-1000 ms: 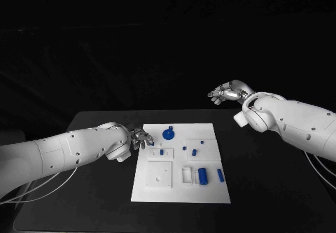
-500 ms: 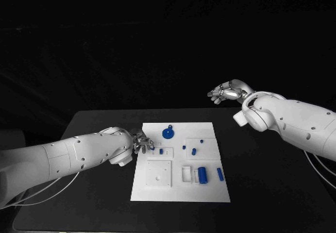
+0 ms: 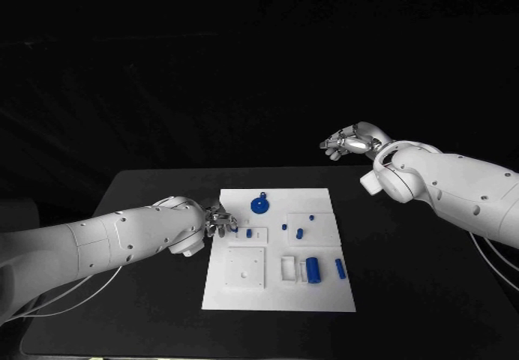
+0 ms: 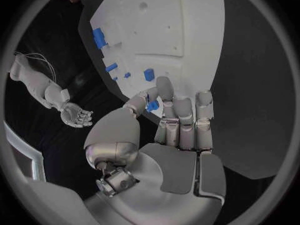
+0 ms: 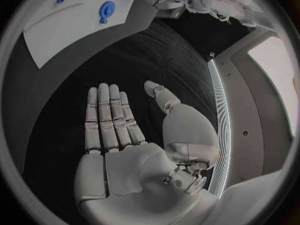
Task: Assemble the parts on the task board
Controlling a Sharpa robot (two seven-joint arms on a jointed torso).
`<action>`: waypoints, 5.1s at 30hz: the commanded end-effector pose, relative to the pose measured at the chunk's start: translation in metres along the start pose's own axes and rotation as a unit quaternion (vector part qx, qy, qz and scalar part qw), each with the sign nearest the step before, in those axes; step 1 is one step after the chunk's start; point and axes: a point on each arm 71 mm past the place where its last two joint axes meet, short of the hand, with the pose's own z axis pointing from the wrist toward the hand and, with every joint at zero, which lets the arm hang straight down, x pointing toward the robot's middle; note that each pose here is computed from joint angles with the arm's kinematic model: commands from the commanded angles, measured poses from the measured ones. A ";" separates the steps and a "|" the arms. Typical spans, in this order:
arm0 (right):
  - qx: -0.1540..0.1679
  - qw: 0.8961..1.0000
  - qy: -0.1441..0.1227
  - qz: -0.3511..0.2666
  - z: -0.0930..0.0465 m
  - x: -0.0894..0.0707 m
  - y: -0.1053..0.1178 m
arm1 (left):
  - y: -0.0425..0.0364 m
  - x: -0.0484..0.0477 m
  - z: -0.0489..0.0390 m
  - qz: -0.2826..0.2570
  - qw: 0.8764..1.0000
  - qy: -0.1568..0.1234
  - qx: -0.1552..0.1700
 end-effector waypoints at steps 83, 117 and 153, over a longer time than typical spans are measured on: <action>-0.006 1.000 0.009 -0.003 -0.001 0.001 0.001 | -0.0029 0.0182 0.0055 0.026 0.999 0.034 0.003; -0.006 1.000 0.009 -0.003 -0.002 0.001 0.001 | -0.0071 0.0201 0.0060 0.057 0.998 0.035 0.009; -0.006 1.000 0.010 -0.003 -0.002 0.001 0.001 | -0.0068 0.0217 0.0076 0.063 0.997 0.051 0.002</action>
